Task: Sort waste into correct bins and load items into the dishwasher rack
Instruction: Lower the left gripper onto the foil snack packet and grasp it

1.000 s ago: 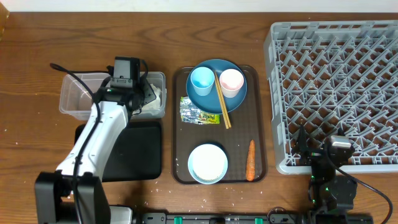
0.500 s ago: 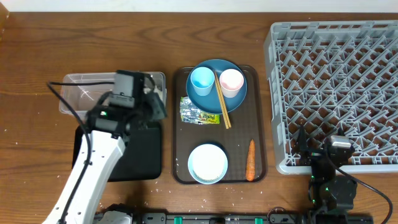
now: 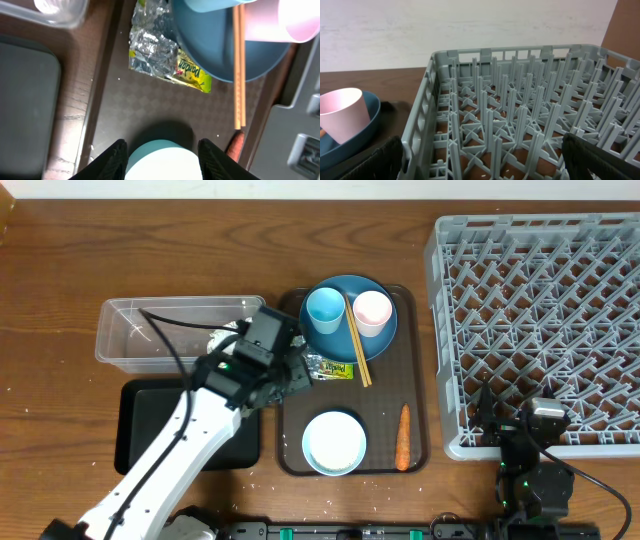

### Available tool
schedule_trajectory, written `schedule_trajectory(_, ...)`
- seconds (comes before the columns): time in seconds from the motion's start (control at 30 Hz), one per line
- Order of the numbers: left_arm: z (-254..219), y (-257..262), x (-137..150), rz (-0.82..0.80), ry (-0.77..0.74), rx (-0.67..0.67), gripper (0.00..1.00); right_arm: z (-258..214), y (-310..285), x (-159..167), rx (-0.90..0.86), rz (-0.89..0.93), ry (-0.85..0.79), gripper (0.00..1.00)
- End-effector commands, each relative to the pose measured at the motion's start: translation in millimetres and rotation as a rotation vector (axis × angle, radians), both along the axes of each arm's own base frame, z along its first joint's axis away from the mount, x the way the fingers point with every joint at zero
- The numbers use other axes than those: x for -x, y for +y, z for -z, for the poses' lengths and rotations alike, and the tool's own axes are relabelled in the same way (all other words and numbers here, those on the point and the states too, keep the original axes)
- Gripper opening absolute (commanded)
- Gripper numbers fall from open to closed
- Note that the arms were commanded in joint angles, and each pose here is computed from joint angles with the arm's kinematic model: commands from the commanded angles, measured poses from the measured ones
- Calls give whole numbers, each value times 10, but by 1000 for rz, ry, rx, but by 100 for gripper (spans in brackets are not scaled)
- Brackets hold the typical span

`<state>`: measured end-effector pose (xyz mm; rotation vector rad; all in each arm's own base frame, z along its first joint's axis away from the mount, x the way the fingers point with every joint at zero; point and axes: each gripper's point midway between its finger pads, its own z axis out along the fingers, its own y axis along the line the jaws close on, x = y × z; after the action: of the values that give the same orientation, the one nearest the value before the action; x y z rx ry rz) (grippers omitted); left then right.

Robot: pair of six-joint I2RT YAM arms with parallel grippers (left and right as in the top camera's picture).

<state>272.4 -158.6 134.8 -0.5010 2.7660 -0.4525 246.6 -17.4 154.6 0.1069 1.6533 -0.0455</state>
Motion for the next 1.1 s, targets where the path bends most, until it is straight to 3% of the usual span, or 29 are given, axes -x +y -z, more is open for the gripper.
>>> schedule_trajectory(0.0,133,-18,-10,-56,30,-29,48,15,-12,1,-3,5,5,99)
schedule_trajectory(0.3,555,-115,-82,-40,113,-81,48,16,-12,1,-3,5,5,99)
schedule_trajectory(1.07,1080,-170,-296,-26,135,-145,48,17,-12,1,-3,5,5,99)
